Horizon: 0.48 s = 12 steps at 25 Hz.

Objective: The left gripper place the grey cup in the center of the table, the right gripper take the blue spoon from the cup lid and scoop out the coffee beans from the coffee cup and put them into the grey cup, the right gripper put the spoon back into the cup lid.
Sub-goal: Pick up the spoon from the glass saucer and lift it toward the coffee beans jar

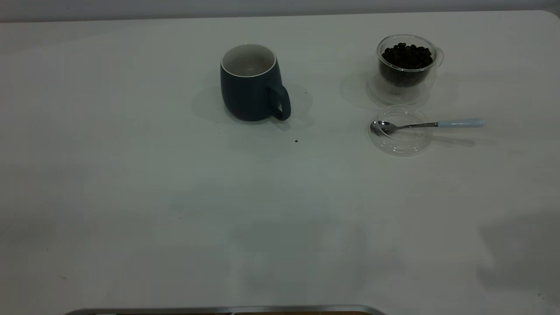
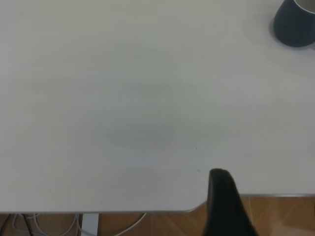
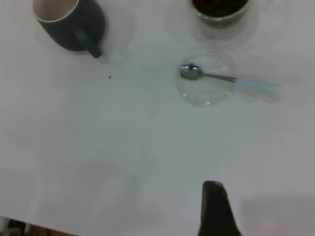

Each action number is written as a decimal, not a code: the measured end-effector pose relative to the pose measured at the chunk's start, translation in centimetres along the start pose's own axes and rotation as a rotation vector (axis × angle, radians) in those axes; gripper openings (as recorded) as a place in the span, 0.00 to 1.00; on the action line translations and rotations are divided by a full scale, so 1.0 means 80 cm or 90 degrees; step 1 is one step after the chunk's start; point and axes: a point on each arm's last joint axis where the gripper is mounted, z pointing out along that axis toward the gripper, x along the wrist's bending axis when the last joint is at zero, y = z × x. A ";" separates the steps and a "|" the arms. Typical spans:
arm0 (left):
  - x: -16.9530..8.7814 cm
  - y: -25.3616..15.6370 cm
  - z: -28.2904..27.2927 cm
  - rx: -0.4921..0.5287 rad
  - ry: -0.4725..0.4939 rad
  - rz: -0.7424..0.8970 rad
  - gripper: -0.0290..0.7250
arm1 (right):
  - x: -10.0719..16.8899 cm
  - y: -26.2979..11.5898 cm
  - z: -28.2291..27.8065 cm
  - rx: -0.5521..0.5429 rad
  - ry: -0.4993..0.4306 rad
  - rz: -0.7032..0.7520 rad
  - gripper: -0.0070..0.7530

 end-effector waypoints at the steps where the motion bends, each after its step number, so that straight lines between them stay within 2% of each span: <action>1: 0.000 0.000 0.000 0.000 0.000 0.000 0.70 | -0.003 0.006 0.011 0.007 0.004 0.002 0.70; 8: 0.000 0.000 0.000 0.000 0.000 0.001 0.70 | -0.032 0.043 0.102 0.090 0.025 0.020 0.70; 12: 0.000 0.000 0.000 0.000 0.000 0.001 0.70 | -0.078 0.053 0.146 0.160 0.050 0.064 0.69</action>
